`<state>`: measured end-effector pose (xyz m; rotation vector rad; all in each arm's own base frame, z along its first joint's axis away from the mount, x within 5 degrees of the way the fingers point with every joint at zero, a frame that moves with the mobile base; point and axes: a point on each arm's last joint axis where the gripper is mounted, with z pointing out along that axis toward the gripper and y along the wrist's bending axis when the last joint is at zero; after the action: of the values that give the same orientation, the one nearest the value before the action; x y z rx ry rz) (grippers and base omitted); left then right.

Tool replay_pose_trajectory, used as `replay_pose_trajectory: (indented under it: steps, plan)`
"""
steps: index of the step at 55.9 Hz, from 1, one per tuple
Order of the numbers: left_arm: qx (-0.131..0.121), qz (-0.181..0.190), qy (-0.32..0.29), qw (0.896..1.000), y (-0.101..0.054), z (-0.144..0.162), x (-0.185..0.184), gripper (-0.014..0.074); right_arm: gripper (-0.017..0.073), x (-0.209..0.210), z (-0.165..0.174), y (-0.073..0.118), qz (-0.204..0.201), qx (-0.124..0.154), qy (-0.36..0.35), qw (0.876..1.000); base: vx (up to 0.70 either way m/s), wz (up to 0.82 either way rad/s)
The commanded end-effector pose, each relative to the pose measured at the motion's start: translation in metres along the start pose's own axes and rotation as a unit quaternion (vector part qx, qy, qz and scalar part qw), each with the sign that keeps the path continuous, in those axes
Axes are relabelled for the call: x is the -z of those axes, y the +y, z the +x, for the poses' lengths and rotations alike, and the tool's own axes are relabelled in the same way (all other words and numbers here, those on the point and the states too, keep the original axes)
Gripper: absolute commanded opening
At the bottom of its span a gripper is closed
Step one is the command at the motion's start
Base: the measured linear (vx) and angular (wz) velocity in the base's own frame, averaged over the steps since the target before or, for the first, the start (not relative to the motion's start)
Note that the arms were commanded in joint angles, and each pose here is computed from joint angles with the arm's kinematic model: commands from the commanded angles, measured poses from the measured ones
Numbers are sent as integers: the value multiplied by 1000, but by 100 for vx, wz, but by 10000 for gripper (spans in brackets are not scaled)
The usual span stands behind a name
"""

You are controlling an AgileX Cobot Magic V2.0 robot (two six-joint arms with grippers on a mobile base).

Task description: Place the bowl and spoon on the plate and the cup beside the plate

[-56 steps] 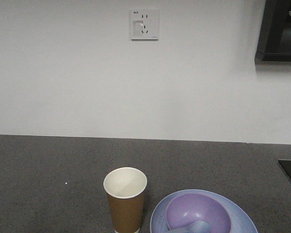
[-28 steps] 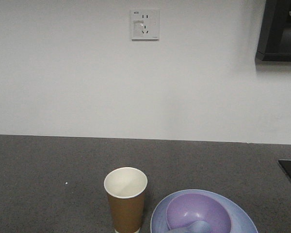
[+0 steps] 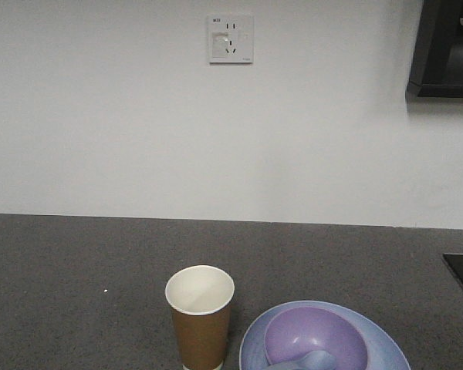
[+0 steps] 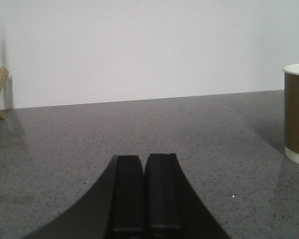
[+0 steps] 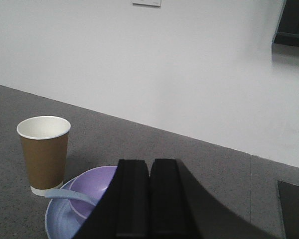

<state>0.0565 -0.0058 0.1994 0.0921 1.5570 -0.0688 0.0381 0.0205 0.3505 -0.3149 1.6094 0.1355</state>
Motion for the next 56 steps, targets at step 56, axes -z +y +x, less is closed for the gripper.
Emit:
replay_pose_trajectory:
  steps: [56]
  plan:
    - [9, -2, -56, 998, 0, -16, 2, -3, -8, -20, 32, -18, 99, -68, -47, 992, 0, 0]
